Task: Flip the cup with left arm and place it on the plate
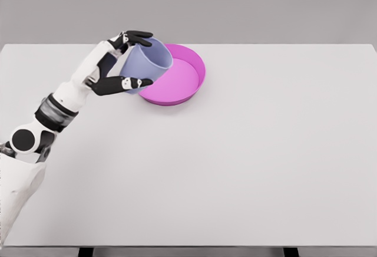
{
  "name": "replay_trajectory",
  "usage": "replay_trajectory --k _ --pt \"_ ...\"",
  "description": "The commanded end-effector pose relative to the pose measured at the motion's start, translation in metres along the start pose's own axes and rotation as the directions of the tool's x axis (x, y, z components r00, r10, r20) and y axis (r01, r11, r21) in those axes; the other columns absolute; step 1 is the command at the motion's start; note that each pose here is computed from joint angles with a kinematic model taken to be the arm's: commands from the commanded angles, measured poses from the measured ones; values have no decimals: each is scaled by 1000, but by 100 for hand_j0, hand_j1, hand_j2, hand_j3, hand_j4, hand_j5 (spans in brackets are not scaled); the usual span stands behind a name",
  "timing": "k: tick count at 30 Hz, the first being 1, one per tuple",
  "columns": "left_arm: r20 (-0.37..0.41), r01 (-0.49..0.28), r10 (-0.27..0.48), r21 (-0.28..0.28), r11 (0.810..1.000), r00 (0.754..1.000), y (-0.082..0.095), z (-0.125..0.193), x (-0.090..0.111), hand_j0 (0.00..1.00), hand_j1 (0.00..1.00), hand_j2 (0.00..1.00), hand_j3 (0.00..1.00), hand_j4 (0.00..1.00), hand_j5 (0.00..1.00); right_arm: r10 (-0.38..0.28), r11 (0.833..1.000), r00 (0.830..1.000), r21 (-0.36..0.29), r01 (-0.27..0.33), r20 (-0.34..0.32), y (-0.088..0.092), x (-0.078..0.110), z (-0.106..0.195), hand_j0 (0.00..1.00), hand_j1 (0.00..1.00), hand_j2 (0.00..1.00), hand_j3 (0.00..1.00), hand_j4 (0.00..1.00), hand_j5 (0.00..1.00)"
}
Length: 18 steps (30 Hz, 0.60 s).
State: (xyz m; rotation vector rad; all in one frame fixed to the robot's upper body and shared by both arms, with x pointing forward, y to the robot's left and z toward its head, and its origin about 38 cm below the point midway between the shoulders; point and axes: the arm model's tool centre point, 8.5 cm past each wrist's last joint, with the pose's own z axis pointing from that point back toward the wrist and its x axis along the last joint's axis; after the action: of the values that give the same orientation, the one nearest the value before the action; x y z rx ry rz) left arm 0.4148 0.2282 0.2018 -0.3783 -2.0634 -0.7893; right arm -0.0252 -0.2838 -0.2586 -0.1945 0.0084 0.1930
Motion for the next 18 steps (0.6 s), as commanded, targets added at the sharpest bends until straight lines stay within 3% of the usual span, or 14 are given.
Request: replay_trajectory --k 1,5,9,14,18 --pt "69 -31 31 7 999 997 -10 0 -2 63 63 63 63 63 63 -1 1000 1000 0 1 0 0 0 0 100 100 100 100 100 100" --pt "152 -58 52 40 997 987 -9 -2 1 63 63 63 63 63 63 -1 1000 1000 0 1 0 0 0 0 100 100 100 100 100 100" --pt "158 -126 116 52 991 981 -19 -7 -7 64 64 64 64 64 64 -1 1000 1000 0 1 0 0 0 0 100 100 100 100 100 100" --pt "179 -244 227 81 966 957 -30 -17 -18 64 64 64 64 64 64 -1 1000 1000 0 1 -1 0 0 0 100 100 100 100 100 100" --pt "195 -293 269 107 950 943 -31 -21 -23 63 63 63 63 63 63 -1 1000 1000 0 1 0 0 0 0 100 100 100 100 100 100"
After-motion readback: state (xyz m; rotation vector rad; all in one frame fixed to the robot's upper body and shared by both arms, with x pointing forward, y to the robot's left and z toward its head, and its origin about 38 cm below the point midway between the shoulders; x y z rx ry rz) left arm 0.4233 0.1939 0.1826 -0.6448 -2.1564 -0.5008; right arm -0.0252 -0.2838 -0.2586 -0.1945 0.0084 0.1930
